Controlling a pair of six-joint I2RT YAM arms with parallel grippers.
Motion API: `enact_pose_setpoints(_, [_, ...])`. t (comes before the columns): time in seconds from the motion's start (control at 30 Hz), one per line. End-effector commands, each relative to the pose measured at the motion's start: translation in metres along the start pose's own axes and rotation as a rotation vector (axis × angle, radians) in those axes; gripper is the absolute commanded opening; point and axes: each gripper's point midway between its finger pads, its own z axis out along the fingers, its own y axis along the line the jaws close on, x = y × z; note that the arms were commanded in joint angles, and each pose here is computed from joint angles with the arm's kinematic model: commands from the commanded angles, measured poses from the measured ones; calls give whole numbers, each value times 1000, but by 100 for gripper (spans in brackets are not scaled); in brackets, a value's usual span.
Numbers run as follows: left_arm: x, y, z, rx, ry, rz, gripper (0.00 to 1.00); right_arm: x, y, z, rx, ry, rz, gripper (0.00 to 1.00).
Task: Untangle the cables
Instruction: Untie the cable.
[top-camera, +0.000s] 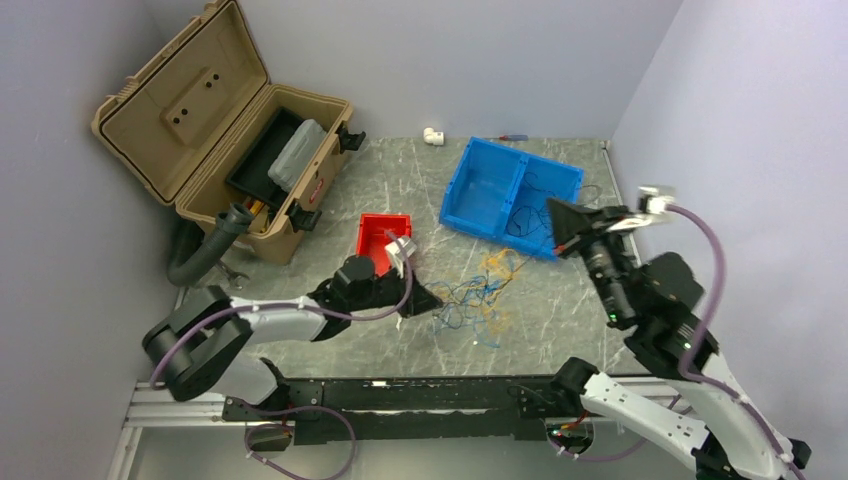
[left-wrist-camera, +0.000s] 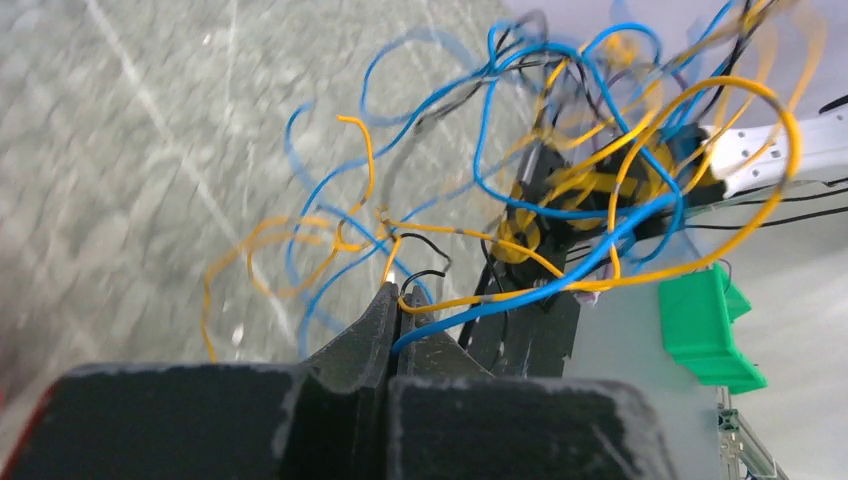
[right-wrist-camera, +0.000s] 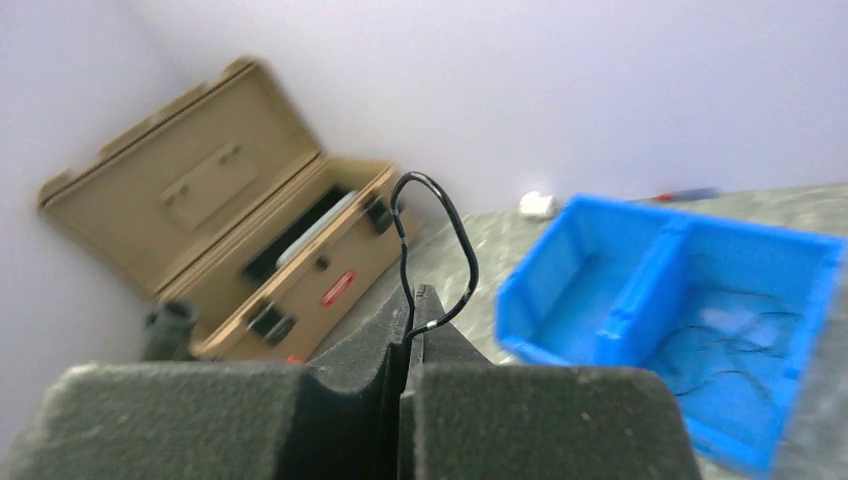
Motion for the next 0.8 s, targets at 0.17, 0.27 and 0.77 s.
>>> enact_pose_setpoints(0.17, [38,52,-70,-378,17,-29,0,-85,-86,-60,443,-193,-133,0])
enact_pose_setpoints(0.27, [25,55,-97,-480,-50,-17,0,-89,-98,-71,494,-211,-138,0])
enact_pose_setpoints(0.77, [-26,43,-185,-743,-163,43,0,-8,-129,-79,603,-6,-155,0])
